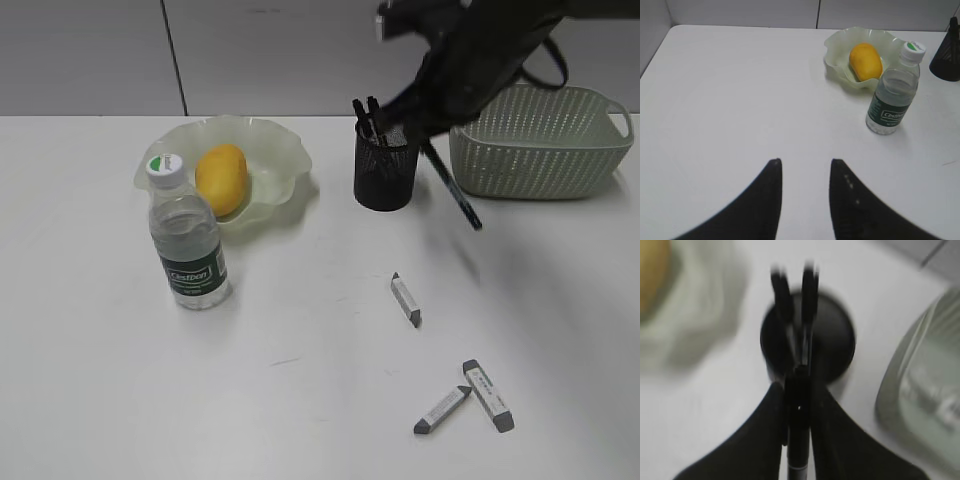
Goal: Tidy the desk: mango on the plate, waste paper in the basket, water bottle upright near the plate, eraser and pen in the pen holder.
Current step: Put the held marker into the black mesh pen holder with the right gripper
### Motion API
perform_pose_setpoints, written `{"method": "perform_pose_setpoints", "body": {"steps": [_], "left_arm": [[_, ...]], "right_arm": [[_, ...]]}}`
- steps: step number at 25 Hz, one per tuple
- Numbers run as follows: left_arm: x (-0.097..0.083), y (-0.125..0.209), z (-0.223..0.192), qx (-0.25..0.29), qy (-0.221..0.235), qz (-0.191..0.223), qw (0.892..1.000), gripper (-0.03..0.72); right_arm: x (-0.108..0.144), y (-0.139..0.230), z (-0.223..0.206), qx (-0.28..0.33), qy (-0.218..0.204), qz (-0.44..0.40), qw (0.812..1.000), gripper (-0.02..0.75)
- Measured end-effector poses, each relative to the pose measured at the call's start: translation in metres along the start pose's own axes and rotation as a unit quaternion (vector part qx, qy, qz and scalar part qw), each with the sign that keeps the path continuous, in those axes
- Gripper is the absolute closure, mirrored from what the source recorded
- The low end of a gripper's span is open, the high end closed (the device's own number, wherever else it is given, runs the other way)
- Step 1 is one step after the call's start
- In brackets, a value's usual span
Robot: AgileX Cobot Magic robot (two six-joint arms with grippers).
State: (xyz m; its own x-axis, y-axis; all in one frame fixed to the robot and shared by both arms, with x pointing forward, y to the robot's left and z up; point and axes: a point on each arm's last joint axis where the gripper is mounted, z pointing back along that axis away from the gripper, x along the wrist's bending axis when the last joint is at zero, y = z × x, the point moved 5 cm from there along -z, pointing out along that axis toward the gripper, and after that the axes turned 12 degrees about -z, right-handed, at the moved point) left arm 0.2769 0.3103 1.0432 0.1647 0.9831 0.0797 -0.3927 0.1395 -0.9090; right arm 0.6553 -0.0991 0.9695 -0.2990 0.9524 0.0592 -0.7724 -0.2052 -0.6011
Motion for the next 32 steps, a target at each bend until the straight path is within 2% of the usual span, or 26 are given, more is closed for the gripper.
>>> {"method": "perform_pose_setpoints", "body": {"steps": [2,4,6,8,9,11,16,20,22,24,27,32], "left_arm": [[0.0,0.0,0.0,0.0,0.0,0.0,1.0,0.446],[0.0,0.0,0.0,0.0,0.0,0.0,1.0,0.446],[0.0,0.0,0.0,0.0,0.0,0.0,1.0,0.447],[0.0,0.0,0.0,0.0,0.0,0.0,1.0,0.447],[0.0,0.0,0.0,0.0,0.0,0.0,1.0,0.447],[0.0,0.0,0.0,0.0,0.0,0.0,1.0,0.447],[0.0,0.0,0.0,0.0,0.0,0.0,1.0,0.447],[0.0,0.0,0.0,0.0,0.0,0.0,1.0,0.447],[0.0,0.0,0.0,0.0,0.0,0.0,1.0,0.447],[0.0,0.0,0.0,0.0,0.0,0.0,1.0,0.449],[0.0,0.0,0.0,0.0,0.0,0.0,1.0,0.449],[0.0,0.0,0.0,0.0,0.0,0.0,1.0,0.449]], "right_arm": [[0.005,-0.032,0.036,-0.127,-0.024,0.009,0.992,0.605],[0.011,-0.061,0.065,-0.267,-0.054,0.019,0.962,0.605],[0.016,-0.075,0.079,-0.365,-0.078,0.031,0.927,0.605],[0.018,-0.08,0.073,-0.426,-0.096,0.031,0.899,0.605],[0.017,-0.078,0.061,-0.434,-0.1,0.029,0.895,0.605],[0.014,-0.073,0.033,-0.446,-0.104,0.024,0.888,0.605],[0.002,-0.04,-0.041,-0.405,-0.092,-0.01,0.91,0.605],[-0.006,-0.03,-0.054,-0.39,-0.073,-0.034,0.917,0.587],[-0.007,-0.028,-0.056,-0.381,-0.068,-0.038,0.921,0.516],[-0.009,-0.023,-0.06,-0.35,-0.062,-0.042,0.934,0.379],[-0.01,-0.02,-0.051,-0.296,-0.055,-0.043,0.953,0.221],[-0.015,-0.032,0.021,-0.241,-0.04,-0.015,0.969,0.17]]}}
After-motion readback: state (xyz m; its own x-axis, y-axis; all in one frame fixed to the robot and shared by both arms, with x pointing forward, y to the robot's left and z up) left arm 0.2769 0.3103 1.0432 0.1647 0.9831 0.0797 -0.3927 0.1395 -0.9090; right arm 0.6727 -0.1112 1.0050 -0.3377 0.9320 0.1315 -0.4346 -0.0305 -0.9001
